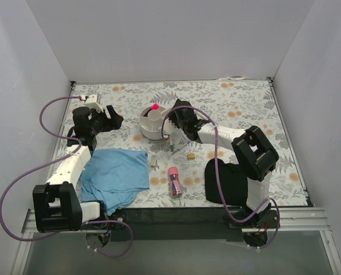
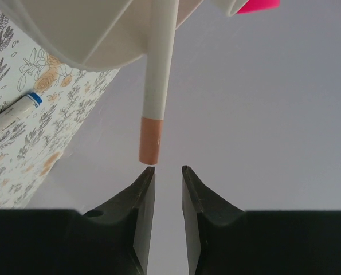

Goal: Sort the stationery into containers
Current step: Place the pen in the storage box, then pick up the pen from the center of the board.

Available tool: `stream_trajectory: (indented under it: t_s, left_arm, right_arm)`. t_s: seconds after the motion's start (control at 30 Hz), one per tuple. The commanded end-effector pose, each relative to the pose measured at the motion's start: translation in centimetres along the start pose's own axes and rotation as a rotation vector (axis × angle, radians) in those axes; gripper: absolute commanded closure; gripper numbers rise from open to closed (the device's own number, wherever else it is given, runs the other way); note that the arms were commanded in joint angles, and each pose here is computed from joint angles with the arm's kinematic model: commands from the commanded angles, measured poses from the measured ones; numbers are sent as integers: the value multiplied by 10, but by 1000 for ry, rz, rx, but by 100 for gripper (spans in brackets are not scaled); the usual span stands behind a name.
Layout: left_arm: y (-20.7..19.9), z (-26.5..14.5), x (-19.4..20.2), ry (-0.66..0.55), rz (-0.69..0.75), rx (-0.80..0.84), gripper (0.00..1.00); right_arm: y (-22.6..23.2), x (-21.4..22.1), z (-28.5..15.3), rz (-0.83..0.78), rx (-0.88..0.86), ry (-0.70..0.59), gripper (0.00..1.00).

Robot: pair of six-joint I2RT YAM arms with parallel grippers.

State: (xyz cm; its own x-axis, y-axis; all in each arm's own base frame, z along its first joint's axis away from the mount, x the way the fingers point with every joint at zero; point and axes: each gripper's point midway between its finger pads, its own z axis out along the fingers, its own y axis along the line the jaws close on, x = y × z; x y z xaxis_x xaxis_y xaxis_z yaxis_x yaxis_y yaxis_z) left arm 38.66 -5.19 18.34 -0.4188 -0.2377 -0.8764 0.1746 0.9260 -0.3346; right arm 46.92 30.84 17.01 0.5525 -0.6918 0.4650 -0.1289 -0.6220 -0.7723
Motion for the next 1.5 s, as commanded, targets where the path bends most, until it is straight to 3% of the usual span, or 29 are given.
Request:
stream_trajectory:
  t_s: [0.0, 0.03, 0.43, 0.57, 0.8, 0.9, 0.93, 0.97, 1.03, 1.17, 1.23, 1.4, 1.47]
  left_arm:
    - [-5, -6, -12, -50, 12, 19, 30]
    - [-5, -6, -11, -48, 11, 20, 30]
    - [-7, -2, -16, -52, 7, 38, 30]
    - [-8, -2, -19, -52, 9, 41, 30]
    - [-14, -2, -26, -37, 4, 58, 29]
    - [-17, -4, -25, -5, -8, 66, 29]
    - [-18, -4, -25, 1, -10, 69, 28]
    - [-19, -5, -24, 10, -18, 72, 28]
    - [-20, -7, -21, 36, -25, 72, 28]
    - [-22, -10, -18, 76, -28, 75, 28]
    - [-24, -13, -14, 92, -45, 79, 28]
    - [-36, -21, -1, 148, -65, 142, 30]
    - [-39, -22, 9, 184, -67, 172, 34]
  right_arm:
    - [-49, 8, -17, -338, 96, 51, 62]
    - [-50, 9, -17, -331, 98, 54, 55]
    - [-84, 30, -31, -241, 147, 142, 53]
    - [-89, 59, -48, -190, 134, 205, 53]
    - [-55, 119, -76, -15, 29, 342, 53]
    - [-40, 137, -86, 207, -15, 350, 52]
    - [-29, 138, -87, 412, -17, 343, 52]
    - [-5, 127, -89, 477, -137, 301, 52]
    - [-11, 124, -95, 837, -127, 233, 52]
    - [16, 67, -105, 1228, -383, -8, 54]
    - [23, 33, -114, 1340, -485, -180, 54]
    - [39, -22, -132, 1687, -754, -372, 54]
    - [53, -40, -135, 1742, -839, -405, 55]
